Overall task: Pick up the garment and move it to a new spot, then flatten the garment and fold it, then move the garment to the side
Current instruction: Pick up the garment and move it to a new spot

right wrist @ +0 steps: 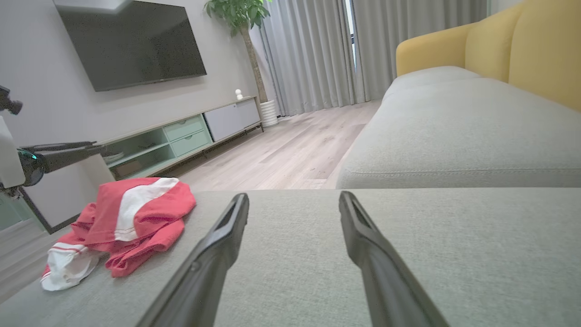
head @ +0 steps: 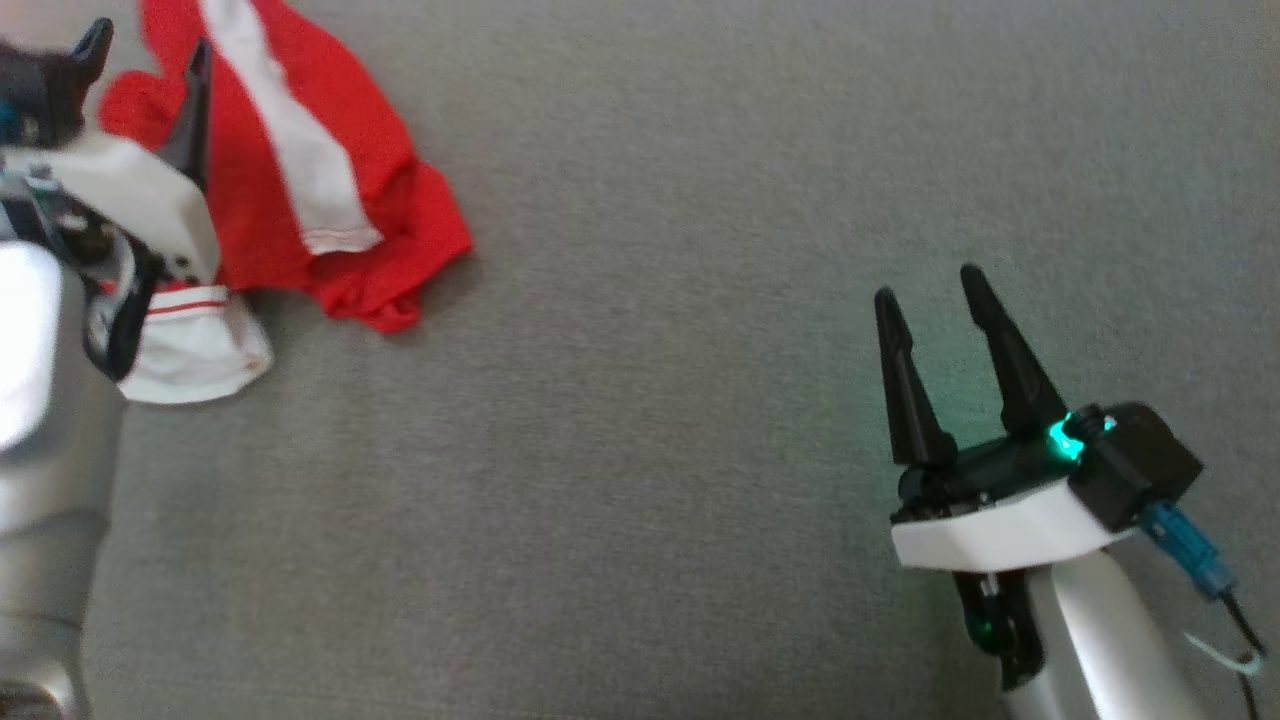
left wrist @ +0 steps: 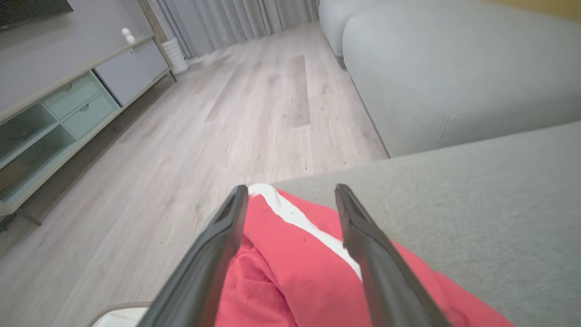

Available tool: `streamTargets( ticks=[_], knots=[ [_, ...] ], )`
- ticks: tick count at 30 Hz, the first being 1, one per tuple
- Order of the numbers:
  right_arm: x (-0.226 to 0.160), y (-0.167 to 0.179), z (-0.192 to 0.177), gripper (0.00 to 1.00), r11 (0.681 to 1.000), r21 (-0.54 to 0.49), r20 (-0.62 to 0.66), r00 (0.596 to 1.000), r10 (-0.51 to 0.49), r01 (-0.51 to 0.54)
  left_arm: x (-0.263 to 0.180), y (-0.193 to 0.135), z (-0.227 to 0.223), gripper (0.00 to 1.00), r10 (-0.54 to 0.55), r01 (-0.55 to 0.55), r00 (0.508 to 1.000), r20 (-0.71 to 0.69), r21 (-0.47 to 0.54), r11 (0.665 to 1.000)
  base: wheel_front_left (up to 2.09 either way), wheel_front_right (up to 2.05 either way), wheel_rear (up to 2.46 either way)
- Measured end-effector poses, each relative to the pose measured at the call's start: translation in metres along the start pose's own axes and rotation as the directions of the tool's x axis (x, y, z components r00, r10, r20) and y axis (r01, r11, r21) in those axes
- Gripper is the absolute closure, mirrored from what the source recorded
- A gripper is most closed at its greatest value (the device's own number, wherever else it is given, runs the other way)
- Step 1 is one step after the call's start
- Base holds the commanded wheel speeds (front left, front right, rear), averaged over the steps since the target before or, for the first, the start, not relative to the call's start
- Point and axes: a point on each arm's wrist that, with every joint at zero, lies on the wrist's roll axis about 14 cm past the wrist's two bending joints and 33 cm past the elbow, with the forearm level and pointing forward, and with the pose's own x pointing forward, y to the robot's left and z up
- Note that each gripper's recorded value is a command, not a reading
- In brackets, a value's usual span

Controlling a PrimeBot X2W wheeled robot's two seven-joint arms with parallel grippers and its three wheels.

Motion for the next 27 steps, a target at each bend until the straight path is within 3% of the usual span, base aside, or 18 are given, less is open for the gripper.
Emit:
streamTargets(
  ticks=[5, 13, 14, 15, 16, 22, 27],
  knots=[
    [0.003, -0.023, -0.002, 0.0, 0.999, -0.009, 0.005, 0.999, -0.052, 0.052, 0.036, -0.015, -0.039, 0.0, -0.055, 0.064, 0.976, -0.211, 0.035, 0.997, 0.0, 0.0, 0.0],
    [-0.006, -0.05, -0.011, 0.0, 0.992, -0.017, -0.018, 0.992, -0.124, 0.123, 0.065, -0.036, -0.079, 0.0, -0.101, 0.131, 0.928, -0.359, 0.062, 0.989, 0.0, 0.0, 0.0],
    [-0.008, -0.055, -0.013, 0.0, 0.99, -0.019, -0.024, 0.99, -0.138, 0.138, 0.068, -0.043, -0.092, 0.0, -0.112, 0.148, 0.905, -0.411, 0.057, 0.987, 0.0, 0.0, 0.0],
    [-0.01, -0.056, -0.014, 0.0, 0.989, -0.02, -0.026, 0.989, -0.144, 0.143, 0.068, -0.046, -0.098, 0.3, -0.119, 0.154, 0.895, -0.43, 0.047, 0.987, 0.0, 0.0, 0.0],
    [-0.01, -0.058, -0.014, 0.0, 0.989, -0.021, -0.026, 0.989, -0.148, 0.147, 0.068, -0.049, -0.102, 1.0, -0.124, 0.159, 0.888, -0.443, 0.041, 0.986, 0.0, 0.0, 0.0],
    [-0.011, -0.056, -0.006, 0.0, 0.989, -0.025, -0.01, 0.989, -0.146, 0.146, 0.069, -0.038, -0.089, 1.0, -0.106, 0.128, 0.918, -0.381, 0.031, 0.991, 0.0, 0.0, 0.0],
    [-0.012, -0.049, 0.007, 0.0, 0.991, -0.022, 0.02, 0.991, -0.133, 0.134, 0.077, -0.026, -0.011, 1.0, -0.088, 0.09, 0.99, -0.11, 0.016, 0.996, 0.0, 0.0, 0.0]
  ],
)
